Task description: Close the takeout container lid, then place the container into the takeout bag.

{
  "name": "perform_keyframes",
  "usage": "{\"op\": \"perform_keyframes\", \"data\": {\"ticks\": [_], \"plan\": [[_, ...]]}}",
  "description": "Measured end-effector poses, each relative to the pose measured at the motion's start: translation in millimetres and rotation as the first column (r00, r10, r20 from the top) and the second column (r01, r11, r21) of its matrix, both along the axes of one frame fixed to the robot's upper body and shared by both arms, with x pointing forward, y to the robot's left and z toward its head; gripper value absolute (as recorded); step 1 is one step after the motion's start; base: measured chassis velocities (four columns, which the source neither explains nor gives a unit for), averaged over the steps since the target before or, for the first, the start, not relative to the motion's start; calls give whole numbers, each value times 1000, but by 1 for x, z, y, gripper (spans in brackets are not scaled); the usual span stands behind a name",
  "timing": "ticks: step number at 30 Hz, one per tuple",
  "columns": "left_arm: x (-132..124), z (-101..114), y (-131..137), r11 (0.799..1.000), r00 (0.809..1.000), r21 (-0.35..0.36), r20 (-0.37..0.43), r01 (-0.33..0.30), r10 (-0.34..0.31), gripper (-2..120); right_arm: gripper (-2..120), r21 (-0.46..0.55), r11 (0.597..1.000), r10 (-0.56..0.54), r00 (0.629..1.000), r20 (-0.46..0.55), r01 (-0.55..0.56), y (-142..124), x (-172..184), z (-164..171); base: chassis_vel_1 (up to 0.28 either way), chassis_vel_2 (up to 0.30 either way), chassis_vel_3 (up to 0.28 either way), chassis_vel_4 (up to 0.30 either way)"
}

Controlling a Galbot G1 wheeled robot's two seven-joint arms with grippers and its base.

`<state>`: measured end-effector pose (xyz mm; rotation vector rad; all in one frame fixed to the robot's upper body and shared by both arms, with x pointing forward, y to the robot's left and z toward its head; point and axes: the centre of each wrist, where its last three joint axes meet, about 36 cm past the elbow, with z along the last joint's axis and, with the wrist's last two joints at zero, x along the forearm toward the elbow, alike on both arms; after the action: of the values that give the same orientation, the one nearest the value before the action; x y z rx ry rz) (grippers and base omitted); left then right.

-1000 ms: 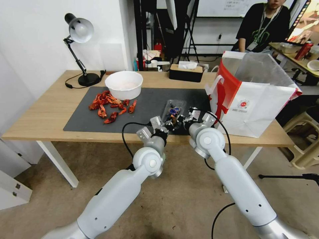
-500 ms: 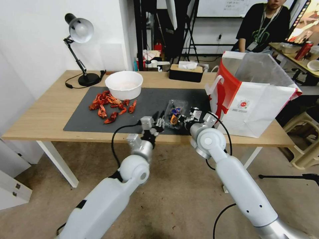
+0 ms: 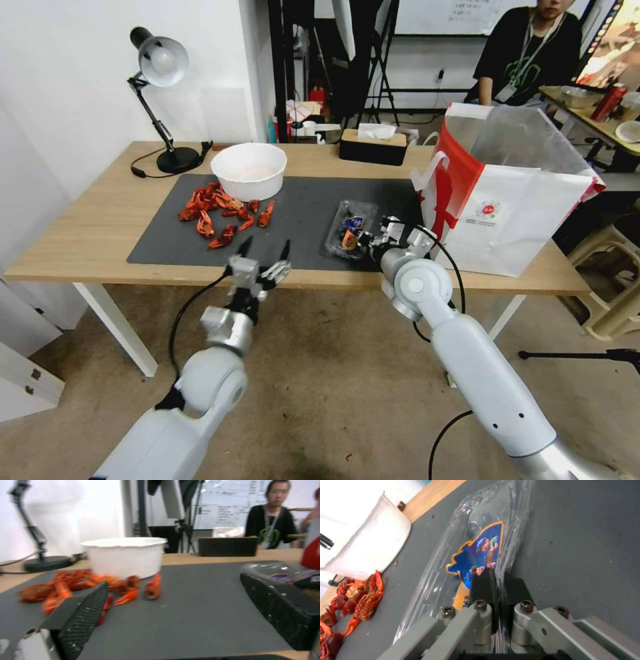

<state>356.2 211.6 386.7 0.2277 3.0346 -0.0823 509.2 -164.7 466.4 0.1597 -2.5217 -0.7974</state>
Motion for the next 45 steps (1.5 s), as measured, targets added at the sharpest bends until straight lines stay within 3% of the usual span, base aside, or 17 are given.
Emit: {"op": "perform_keyframes", "data": {"ticks": [6,15,22,31,37,45], "plan": [[-16,-7,20,998,999,32,24,-48,48,100,0,-2,1000,-10,1000,-1,10,-5,-3,-2,0,0,0,0],[-38,-30,31,996,996,13,23,-86,86,100,0,-7,1000,-20,1000,0,20,-10,-7,-3,0,0,0,0],[-48,-42,36,996,996,17,7,-90,89,100,0,-8,1000,-16,1000,2,16,-9,-6,-2,0,0,0,0],[-51,-41,41,996,996,25,-28,-85,86,100,0,5,1000,-10,1000,13,10,-7,-7,3,0,0,0,0],[-50,-38,46,995,995,37,-28,-92,93,100,0,53,999,-3,999,55,0,-6,-11,20,0,0,0,0],[-53,-35,52,994,994,47,-33,-101,103,100,0,119,992,22,979,201,-47,-13,-25,85,0,0,0,0]]}}
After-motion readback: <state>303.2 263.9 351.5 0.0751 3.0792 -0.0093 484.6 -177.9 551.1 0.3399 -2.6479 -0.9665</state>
